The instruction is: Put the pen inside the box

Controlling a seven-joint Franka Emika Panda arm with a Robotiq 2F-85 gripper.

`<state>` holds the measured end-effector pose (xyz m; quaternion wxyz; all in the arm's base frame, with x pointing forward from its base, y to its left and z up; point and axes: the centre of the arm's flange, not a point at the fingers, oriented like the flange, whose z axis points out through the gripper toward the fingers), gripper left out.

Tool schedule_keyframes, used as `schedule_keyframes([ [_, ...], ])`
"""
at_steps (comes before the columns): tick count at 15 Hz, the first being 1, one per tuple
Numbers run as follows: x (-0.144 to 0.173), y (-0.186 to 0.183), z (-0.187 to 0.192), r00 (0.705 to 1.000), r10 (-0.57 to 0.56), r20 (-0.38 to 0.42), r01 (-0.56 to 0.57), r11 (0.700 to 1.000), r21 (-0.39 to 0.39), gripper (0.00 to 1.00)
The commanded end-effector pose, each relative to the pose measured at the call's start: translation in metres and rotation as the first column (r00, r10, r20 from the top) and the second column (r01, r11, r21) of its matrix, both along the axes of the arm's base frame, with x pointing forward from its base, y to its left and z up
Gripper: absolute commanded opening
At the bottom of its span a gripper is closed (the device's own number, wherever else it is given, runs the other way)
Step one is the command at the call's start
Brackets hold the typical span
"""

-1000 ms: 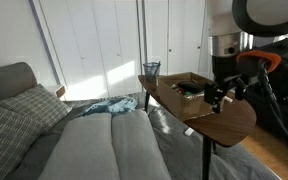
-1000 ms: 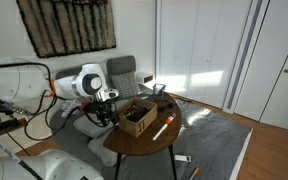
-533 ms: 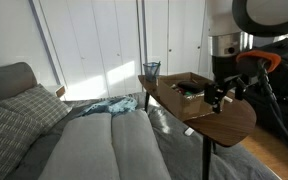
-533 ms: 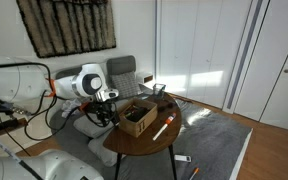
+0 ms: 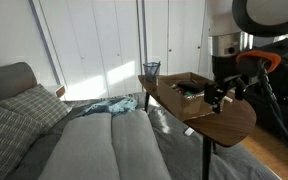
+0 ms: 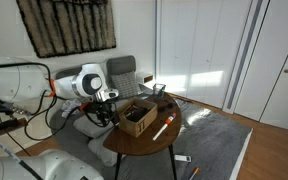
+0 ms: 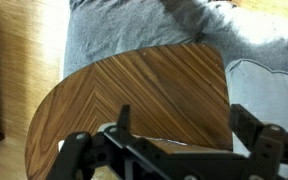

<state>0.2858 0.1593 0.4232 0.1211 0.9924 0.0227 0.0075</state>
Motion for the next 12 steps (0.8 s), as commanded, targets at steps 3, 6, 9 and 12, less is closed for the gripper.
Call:
schedule_keyframes([
  [3,0.004,-0.009,0.010,0.999,-0.018,0.036,0.018,1.000,0.006,1.00],
  [6,0.017,0.008,0.029,0.995,-0.049,0.092,0.048,0.999,0.013,1.00],
  [9,0.028,0.017,0.059,0.986,-0.085,0.144,0.079,0.996,0.050,1.00],
  [12,0.051,0.022,0.081,0.972,-0.143,0.189,0.127,0.988,0.092,1.00],
])
